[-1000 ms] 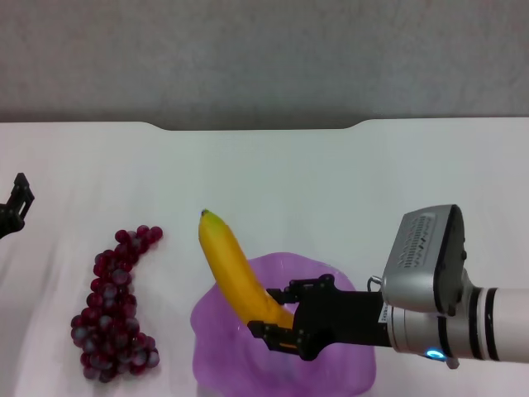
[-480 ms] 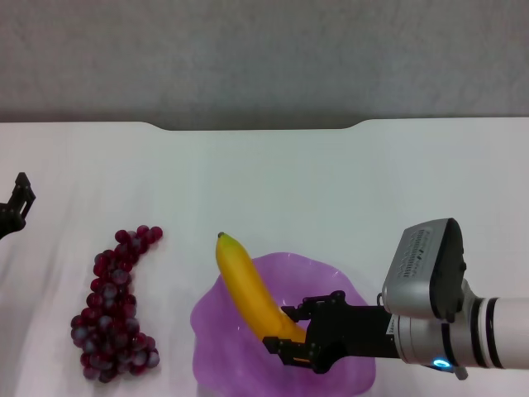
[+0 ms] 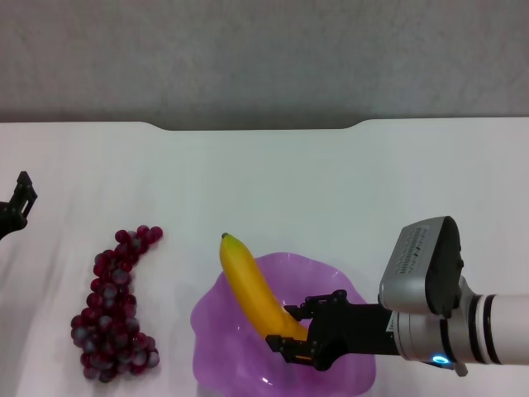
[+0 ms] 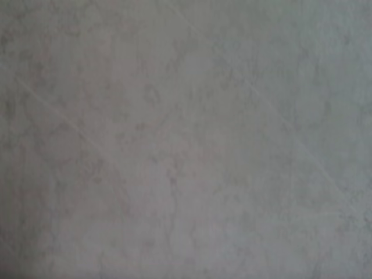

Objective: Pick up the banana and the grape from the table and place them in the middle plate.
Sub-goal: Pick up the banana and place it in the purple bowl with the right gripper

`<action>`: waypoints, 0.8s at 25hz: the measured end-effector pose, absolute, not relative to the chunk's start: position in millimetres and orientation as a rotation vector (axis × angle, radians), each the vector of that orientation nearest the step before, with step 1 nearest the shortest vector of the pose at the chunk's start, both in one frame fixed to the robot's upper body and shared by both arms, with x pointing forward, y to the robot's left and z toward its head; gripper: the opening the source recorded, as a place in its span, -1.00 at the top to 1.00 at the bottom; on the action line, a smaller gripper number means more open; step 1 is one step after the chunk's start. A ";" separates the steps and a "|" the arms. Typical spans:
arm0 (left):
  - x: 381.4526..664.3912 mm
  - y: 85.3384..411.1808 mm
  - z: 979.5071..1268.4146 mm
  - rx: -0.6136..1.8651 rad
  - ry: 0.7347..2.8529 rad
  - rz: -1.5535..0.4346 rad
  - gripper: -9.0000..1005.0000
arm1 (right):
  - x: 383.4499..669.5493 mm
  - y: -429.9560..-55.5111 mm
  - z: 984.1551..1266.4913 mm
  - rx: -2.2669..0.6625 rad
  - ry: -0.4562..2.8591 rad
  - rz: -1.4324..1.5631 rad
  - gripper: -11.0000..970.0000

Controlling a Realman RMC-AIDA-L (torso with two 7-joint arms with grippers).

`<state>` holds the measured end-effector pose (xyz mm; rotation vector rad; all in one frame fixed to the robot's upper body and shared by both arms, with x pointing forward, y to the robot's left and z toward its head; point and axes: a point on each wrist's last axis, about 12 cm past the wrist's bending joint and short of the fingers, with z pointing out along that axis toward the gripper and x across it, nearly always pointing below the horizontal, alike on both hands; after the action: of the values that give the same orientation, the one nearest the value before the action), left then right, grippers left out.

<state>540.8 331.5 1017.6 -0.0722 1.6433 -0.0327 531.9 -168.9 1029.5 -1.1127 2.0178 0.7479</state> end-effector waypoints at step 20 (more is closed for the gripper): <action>540.0 332.9 1016.9 -0.072 1.648 -0.027 -0.42 | 536.5 -167.7 1067.9 -1.082 1.788 0.683 -0.79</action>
<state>540.0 332.9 1016.9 -0.0721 1.6477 -0.0265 536.5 -167.7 1067.9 -1.0822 1.7875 0.6827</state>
